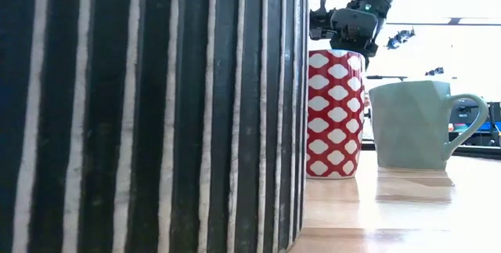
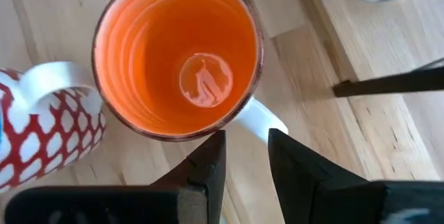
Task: Place coffee mugs
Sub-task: Move the orange mug to the center of the table, then put the purple mug on the shelf
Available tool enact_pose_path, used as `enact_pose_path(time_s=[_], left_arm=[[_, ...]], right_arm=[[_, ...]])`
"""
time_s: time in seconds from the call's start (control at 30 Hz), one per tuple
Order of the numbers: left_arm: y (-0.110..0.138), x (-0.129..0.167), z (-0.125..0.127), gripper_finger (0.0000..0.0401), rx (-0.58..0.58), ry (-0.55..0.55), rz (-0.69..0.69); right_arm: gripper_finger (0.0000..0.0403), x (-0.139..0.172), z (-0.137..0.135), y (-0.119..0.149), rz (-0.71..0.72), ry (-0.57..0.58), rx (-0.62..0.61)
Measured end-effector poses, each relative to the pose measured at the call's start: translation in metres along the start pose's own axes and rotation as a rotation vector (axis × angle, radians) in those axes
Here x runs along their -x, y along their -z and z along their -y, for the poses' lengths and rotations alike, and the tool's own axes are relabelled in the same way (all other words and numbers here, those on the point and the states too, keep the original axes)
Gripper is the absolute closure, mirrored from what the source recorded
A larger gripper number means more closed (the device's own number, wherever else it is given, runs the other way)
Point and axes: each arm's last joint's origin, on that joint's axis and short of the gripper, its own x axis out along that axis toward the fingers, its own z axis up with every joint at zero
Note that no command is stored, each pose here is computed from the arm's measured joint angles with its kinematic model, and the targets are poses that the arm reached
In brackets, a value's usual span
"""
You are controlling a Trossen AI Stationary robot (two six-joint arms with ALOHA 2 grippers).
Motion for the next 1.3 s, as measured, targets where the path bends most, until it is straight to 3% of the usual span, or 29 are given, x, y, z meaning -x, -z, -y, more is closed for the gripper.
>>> enact_pose_path(time_s=[0.23,0.73,0.83,0.97,1.2,1.3], left_arm=[[0.000,0.000,0.000,0.0307,0.001,-0.003,0.004],[0.000,0.000,0.000,0.0307,0.000,-0.003,0.003],[0.000,0.000,0.000,0.0307,-0.001,-0.006,0.004],[0.000,0.000,0.000,0.0307,0.003,-0.008,0.005],[0.000,0.000,0.000,0.0307,0.007,0.016,-0.010],[0.000,0.000,0.000,0.0307,-0.003,0.015,-0.011]], right_arm=[[0.0307,-0.014,-0.005,-0.004,0.001,-0.051,-0.011],[0.0307,-0.015,-0.013,-0.026,0.217,-0.149,-0.040],[0.0307,0.003,-0.010,-0.032,0.269,-0.109,-0.053],[0.0307,0.061,-0.011,-0.041,0.362,-0.037,0.019],[0.0307,0.123,-0.006,0.020,0.157,0.167,0.041],[0.0307,0.132,-0.003,0.055,0.137,0.169,0.013]])
